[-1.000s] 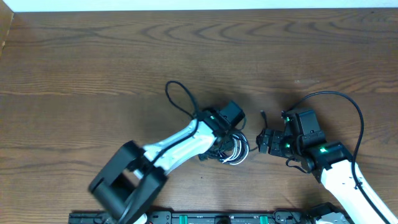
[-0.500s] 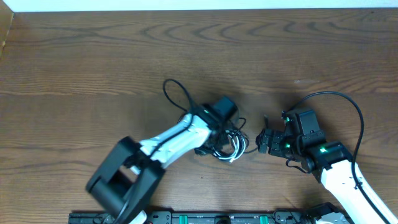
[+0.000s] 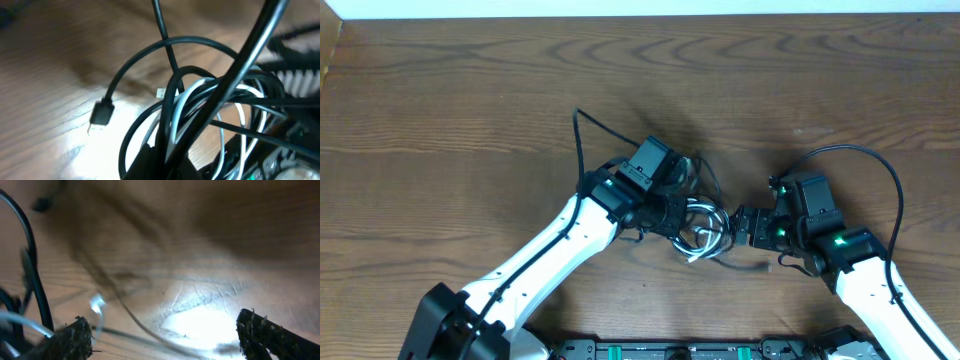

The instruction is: Untangle cables

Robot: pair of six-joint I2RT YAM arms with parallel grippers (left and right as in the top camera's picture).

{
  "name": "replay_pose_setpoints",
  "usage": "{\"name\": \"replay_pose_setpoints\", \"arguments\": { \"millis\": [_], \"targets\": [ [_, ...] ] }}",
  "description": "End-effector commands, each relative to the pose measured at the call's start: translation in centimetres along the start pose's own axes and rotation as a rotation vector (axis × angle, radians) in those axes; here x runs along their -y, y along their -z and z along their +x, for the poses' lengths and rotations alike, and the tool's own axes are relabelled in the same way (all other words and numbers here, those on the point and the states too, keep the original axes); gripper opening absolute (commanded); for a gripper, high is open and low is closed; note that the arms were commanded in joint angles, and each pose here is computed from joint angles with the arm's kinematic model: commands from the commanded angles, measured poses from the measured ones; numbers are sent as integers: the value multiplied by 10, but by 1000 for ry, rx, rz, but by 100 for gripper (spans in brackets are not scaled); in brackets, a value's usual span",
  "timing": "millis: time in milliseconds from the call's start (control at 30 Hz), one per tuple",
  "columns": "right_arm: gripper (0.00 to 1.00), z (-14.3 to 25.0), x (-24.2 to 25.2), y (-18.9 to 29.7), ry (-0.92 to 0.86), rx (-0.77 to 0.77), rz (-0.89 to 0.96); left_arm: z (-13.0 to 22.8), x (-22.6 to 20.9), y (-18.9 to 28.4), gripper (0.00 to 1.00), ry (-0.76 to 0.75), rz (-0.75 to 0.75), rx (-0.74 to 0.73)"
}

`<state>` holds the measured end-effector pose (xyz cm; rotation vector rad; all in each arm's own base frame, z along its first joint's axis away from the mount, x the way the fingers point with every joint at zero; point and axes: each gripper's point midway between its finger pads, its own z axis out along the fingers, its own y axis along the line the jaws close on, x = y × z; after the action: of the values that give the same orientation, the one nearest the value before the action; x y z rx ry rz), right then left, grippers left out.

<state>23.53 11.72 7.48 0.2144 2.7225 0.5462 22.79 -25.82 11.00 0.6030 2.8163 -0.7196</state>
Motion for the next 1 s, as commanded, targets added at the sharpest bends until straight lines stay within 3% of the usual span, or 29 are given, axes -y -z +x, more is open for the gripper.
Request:
{"name": "replay_pose_setpoints", "arguments": {
  "millis": [0,67,267,533,667,733,833,967],
  "targets": [
    [90,-9,-8,3,-32,36,-31,2,20,8,7,-168,111,-9],
    [91,-15,-11,3,-58,59,-46,3,22,9,7,-183,142,-16],
    [90,-30,-25,5,-117,111,-112,9,56,32,7,-299,456,-18],
    [83,-13,-92,25,100,2,-486,-4,27,28,7,-292,337,22],
    [71,-1,-114,41,194,-50,-646,-14,14,24,8,-298,247,55],
    [58,2,-114,40,190,-64,-643,-24,14,26,7,-268,248,91],
    [50,4,-99,30,153,-71,-550,-45,20,33,7,-177,300,162],
    [39,1,-67,14,89,-47,-359,-46,68,67,7,-327,650,211]
  ]
}}
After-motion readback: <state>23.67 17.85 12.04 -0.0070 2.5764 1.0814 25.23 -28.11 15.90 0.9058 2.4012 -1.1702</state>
